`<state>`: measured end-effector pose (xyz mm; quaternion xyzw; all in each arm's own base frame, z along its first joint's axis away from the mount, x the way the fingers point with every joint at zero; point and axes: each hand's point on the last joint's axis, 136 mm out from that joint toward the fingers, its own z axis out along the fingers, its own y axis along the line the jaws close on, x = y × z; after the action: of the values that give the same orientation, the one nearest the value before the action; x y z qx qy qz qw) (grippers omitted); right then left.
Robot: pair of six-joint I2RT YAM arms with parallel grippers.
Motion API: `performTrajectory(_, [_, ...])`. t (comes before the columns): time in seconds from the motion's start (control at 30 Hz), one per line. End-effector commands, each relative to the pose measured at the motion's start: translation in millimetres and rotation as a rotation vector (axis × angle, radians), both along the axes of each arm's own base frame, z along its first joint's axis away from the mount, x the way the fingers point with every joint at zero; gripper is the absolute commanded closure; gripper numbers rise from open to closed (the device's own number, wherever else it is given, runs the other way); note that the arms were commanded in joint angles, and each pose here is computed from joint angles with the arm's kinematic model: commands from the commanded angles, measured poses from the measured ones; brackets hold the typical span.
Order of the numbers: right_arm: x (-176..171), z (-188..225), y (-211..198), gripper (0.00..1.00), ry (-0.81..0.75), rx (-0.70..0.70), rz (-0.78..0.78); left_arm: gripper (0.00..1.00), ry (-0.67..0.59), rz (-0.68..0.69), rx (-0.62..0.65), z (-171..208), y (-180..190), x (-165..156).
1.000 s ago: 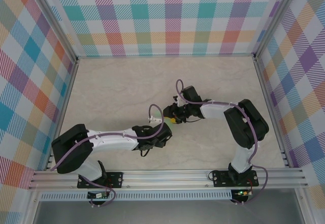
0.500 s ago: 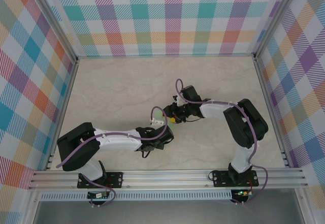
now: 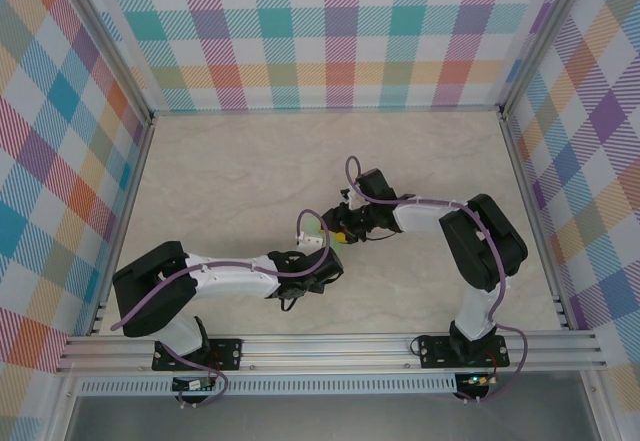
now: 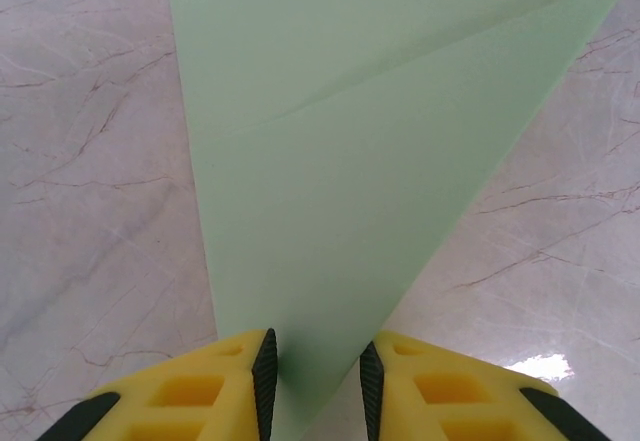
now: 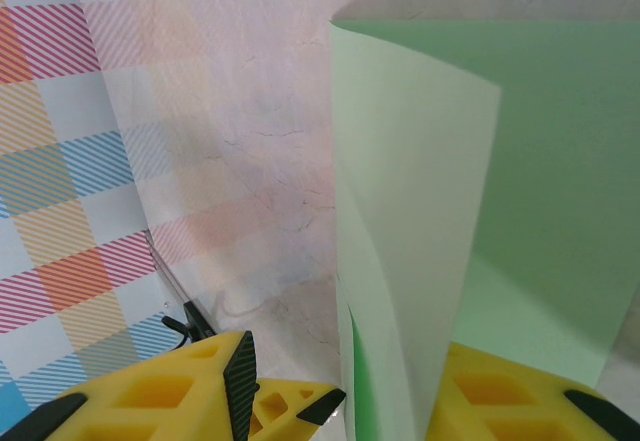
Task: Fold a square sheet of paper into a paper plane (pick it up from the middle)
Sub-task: Fourth fold the wing at the center of the table.
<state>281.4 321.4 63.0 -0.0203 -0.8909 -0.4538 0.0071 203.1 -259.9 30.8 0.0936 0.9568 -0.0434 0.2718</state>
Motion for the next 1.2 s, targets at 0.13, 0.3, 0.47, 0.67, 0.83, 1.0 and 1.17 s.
performTrajectory(0.13, [3.4,4.8,2.5,0.58,-0.011,0.007,0.014,0.74,-0.023,-0.005,0.027,-0.2,4.9,-1.3])
performTrajectory(0.3, [3.4,6.9,2.5,0.58,-0.014,0.009,0.014,0.80,-0.027,-0.010,0.030,0.0,4.4,-0.7])
performTrajectory(0.47, [2.0,10.8,-1.2,0.58,-0.029,-0.006,0.012,0.83,-0.041,-0.020,0.029,3.4,4.1,1.2])
performTrajectory(0.67, [-2.7,20.7,-14.4,0.57,-0.073,-0.052,0.000,0.86,-0.059,-0.039,-0.023,10.3,-0.5,6.2])
performTrajectory(0.83, [-5.5,30.6,-36.3,0.53,-0.136,-0.122,-0.050,0.89,-0.048,-0.065,-0.081,11.0,-3.8,8.1])
performTrajectory(1.0, [-12.3,31.4,-51.6,0.52,-0.166,-0.168,-0.084,0.91,-0.029,-0.107,-0.189,14.9,-8.0,8.0])
performTrajectory(1.17, [-19.1,28.5,-54.9,0.52,-0.154,-0.156,-0.098,0.91,-0.003,-0.119,-0.257,15.3,-2.1,9.3])
